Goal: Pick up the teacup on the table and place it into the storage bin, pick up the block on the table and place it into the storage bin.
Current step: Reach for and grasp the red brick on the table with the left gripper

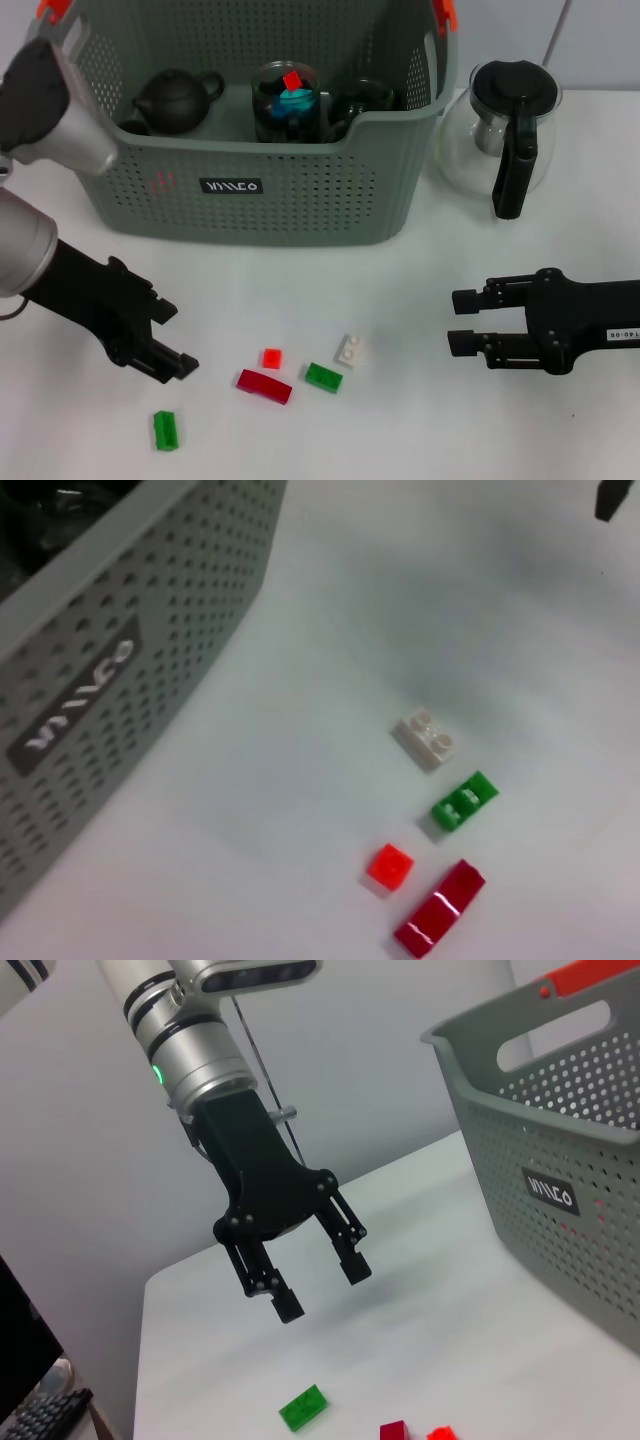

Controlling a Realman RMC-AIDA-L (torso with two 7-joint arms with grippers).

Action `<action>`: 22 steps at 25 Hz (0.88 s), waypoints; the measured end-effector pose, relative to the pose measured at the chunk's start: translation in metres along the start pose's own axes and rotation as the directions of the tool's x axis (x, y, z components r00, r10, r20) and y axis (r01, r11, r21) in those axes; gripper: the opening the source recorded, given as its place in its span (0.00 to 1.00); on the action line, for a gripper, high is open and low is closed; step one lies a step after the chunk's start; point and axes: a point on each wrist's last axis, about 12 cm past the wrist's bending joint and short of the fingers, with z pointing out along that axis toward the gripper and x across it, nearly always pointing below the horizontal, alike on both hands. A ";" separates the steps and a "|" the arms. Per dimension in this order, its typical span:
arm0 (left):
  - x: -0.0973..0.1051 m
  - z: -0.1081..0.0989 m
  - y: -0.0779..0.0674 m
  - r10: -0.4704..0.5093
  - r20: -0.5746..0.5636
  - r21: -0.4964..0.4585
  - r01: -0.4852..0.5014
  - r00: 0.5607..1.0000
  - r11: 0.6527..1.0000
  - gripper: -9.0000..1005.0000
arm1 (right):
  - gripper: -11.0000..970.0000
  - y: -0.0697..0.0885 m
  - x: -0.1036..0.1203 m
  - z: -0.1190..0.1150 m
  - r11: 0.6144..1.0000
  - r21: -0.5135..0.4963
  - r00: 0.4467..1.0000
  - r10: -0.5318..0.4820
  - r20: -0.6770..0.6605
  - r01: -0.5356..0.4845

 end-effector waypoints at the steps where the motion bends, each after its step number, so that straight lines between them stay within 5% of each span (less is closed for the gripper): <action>1: -0.002 0.001 -0.002 0.012 -0.008 0.004 -0.012 1.000 1.000 0.64 | 0.61 0.001 0.000 0.000 1.000 -0.003 1.000 0.001 0.001 -0.001; 9: -0.028 0.027 -0.016 0.166 -0.067 0.052 -0.163 0.984 0.985 0.64 | 0.61 0.001 0.001 0.002 1.000 -0.007 1.000 0.002 0.003 -0.002; 22: -0.058 0.066 -0.038 0.376 -0.130 -0.022 -0.382 0.917 0.924 0.62 | 0.62 0.001 0.000 0.003 1.000 -0.009 1.000 0.002 0.010 -0.002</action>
